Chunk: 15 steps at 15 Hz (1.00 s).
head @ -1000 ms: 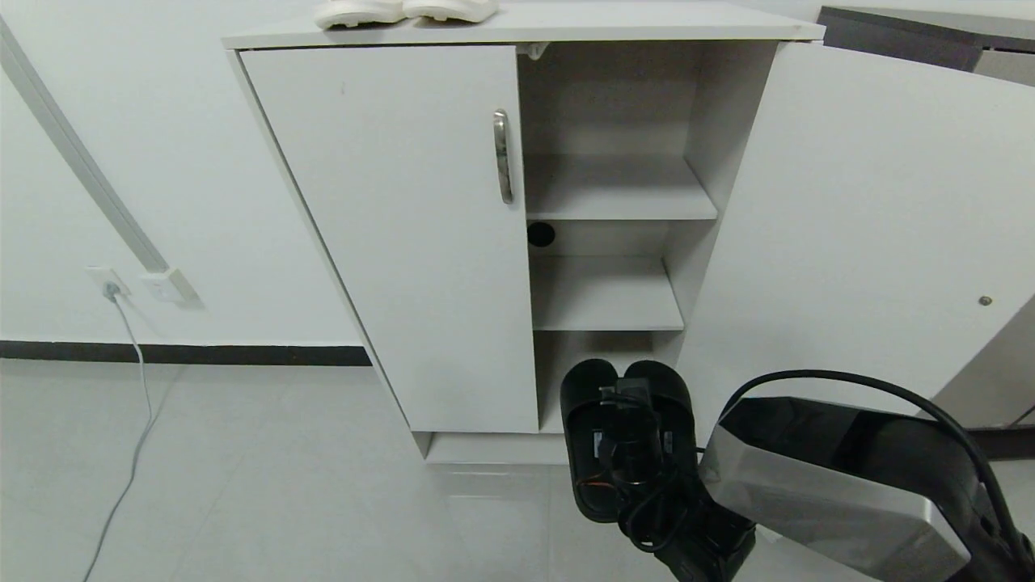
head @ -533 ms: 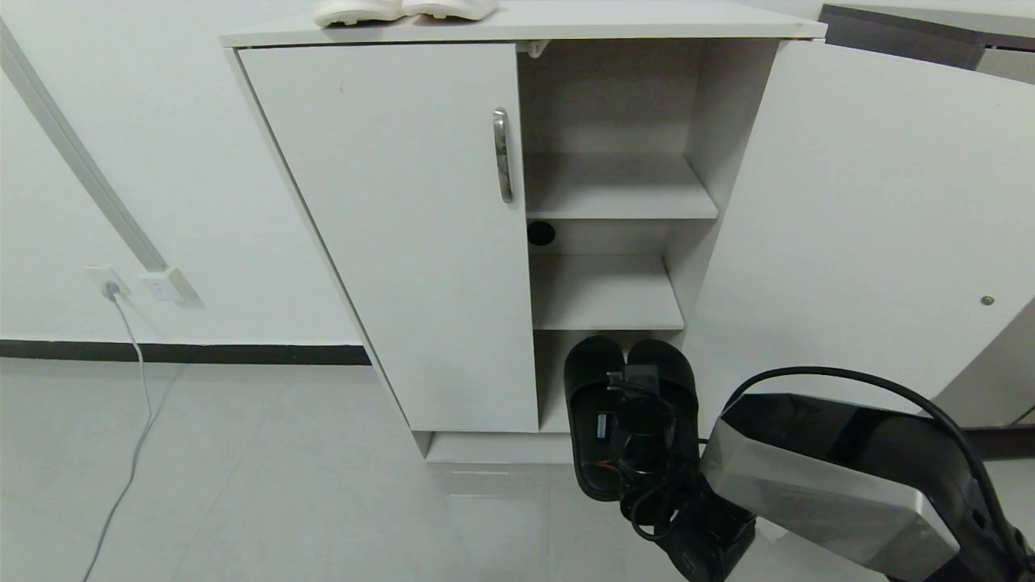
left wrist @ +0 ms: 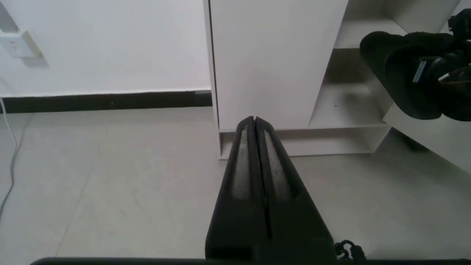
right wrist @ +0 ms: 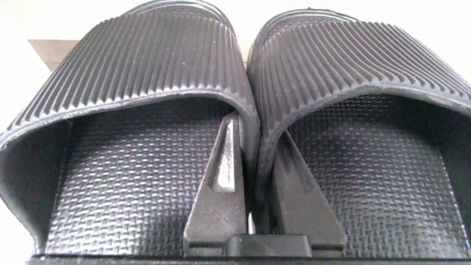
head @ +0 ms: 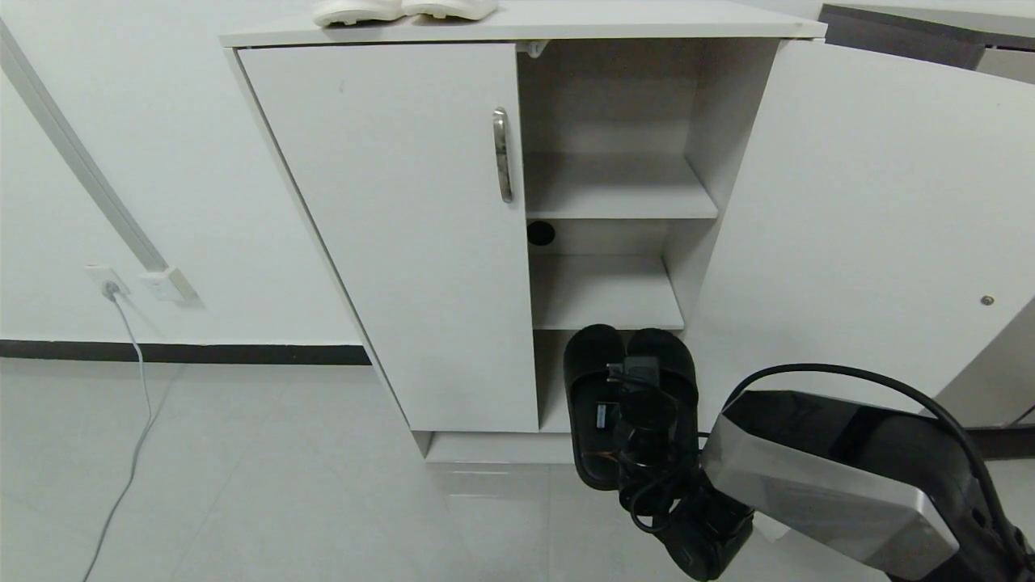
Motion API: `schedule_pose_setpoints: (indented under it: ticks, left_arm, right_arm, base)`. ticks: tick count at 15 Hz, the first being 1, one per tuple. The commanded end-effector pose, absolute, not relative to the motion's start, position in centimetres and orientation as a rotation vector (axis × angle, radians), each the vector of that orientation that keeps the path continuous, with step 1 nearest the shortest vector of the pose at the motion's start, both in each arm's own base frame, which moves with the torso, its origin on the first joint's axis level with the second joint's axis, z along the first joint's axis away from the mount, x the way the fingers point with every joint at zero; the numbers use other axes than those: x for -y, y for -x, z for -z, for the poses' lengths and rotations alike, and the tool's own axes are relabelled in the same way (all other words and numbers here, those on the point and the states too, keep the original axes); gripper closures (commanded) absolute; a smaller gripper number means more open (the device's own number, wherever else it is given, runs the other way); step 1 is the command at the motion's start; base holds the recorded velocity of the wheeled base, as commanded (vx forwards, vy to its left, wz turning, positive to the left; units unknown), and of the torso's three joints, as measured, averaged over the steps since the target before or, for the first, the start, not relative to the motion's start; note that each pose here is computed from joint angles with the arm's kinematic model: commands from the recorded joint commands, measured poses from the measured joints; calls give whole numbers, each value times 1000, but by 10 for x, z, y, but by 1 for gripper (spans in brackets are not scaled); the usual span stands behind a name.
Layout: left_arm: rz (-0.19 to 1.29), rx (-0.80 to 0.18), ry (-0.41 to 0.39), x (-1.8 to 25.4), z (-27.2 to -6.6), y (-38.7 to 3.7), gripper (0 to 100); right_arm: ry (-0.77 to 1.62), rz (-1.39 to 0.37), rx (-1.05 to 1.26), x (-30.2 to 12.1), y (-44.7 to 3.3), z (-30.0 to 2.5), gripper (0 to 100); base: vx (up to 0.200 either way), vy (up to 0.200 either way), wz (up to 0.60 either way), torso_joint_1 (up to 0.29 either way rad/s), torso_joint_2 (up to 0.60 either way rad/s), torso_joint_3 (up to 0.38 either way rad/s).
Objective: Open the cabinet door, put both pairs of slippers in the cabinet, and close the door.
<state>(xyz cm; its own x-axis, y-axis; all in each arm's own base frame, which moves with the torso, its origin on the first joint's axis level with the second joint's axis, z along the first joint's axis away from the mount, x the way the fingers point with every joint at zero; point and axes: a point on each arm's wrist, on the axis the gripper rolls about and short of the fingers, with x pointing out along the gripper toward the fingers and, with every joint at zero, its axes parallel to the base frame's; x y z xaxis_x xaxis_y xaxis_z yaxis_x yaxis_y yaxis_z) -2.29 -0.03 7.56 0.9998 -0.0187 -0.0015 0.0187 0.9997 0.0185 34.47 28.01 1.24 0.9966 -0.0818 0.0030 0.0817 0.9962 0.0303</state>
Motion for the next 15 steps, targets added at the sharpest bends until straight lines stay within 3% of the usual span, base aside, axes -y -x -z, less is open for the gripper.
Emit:
schedule_pose_setpoints:
  ticks: [1,3,15]
  left_arm:
    - [18,-3,-18,0,-76,23,100]
    - [18,-3,-18,0,-76,23,100]
    - [18,-3,-18,0,-76,23,100]
  right_arm:
    - [-28,81,4,-281,-345,-11,100]
    - [-22,81,0,-281,-345,-9,100]
    - [-28,83,7,-280,-345,-10,100]
  base:
    - [0,0,0,0,0,0]
    - [0,0,0,0,0,0]
    - [200,0,0,3,3,2]
